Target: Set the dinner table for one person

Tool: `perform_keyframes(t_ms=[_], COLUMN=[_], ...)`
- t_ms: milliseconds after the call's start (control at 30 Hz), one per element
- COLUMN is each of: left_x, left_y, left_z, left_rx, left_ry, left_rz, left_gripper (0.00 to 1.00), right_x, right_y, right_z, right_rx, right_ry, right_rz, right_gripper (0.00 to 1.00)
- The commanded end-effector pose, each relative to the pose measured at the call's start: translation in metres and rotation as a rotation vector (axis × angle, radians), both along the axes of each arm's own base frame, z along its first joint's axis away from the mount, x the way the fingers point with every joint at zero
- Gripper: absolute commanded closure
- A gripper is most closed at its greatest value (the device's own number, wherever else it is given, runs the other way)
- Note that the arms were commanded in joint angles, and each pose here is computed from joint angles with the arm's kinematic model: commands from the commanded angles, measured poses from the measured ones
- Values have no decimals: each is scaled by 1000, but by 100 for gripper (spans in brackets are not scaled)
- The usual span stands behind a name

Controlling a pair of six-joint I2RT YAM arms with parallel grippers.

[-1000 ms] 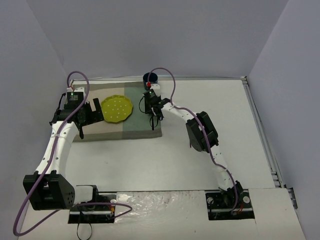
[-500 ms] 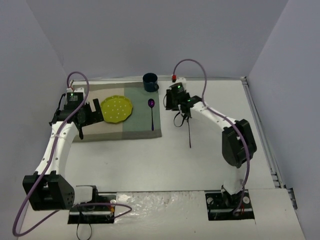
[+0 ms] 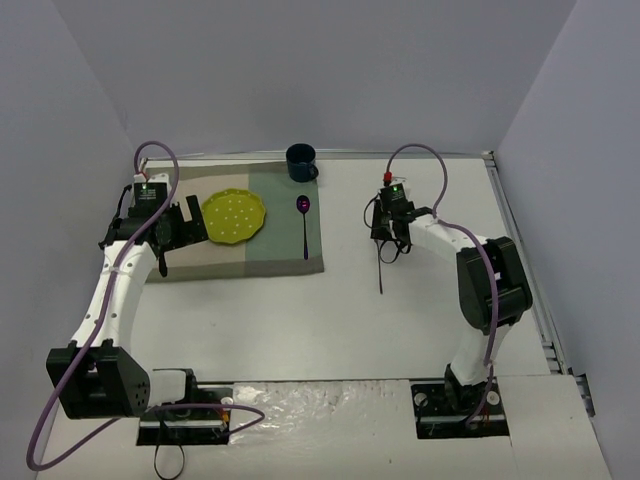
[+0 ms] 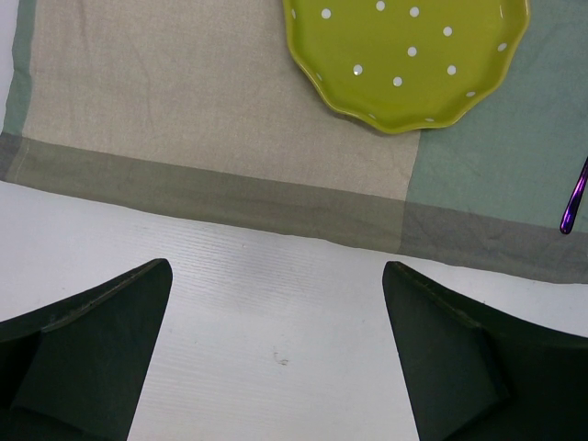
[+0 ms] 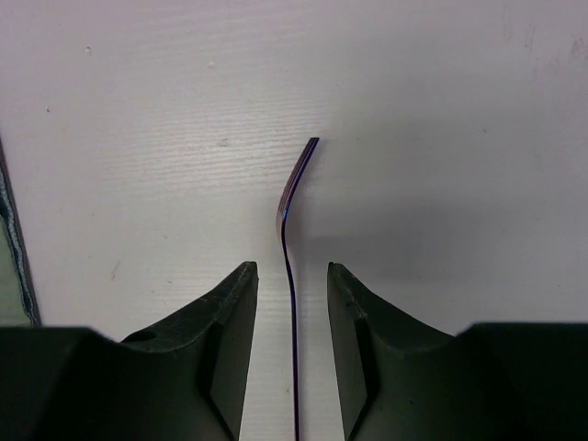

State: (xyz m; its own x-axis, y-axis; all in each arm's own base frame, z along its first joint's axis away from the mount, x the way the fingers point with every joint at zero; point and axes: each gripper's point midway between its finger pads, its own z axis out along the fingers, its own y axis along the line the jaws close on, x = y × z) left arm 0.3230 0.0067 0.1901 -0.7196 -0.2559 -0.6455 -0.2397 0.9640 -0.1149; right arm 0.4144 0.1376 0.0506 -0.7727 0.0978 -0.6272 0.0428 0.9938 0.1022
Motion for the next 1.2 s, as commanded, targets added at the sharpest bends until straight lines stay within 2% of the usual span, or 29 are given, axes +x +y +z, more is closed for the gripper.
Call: perform_keyframes(t_ms=[0, 167, 300, 500, 633, 767, 933, 1000, 1167], left_x=[5, 5, 5, 6, 6, 6, 6, 6, 5], left_y=[3, 3, 2, 1, 0, 0, 0, 0, 1], left_z=[14, 14, 14, 13, 12, 12, 12, 12, 11], left_rx=[8, 8, 9, 2, -2, -2, -3, -2, 4], left_ry=[-48, -50, -47, -45, -44, -42, -38, -39, -33], left_rz=[1, 1, -1, -3, -5, -5, -7, -8, -4], left_gripper=[3, 3, 3, 3, 3, 3, 3, 3, 3], right_x=[26, 31, 36, 41, 37, 24, 10, 8, 6], right_y=[17, 22, 19, 10, 2, -5, 0, 2, 15], right_z=[7, -7, -11, -10, -8, -5, -27, -38, -46], right_rx=[69, 75, 58, -9, -129, -345, -503, -513, -562], right_ry=[-75, -58, -65, -82, -63, -25, 66, 97, 116], right_rz=[25, 29, 13, -1, -6, -12, 33, 42, 62], right_gripper=[69, 71, 78, 100, 100, 100, 100, 98, 84])
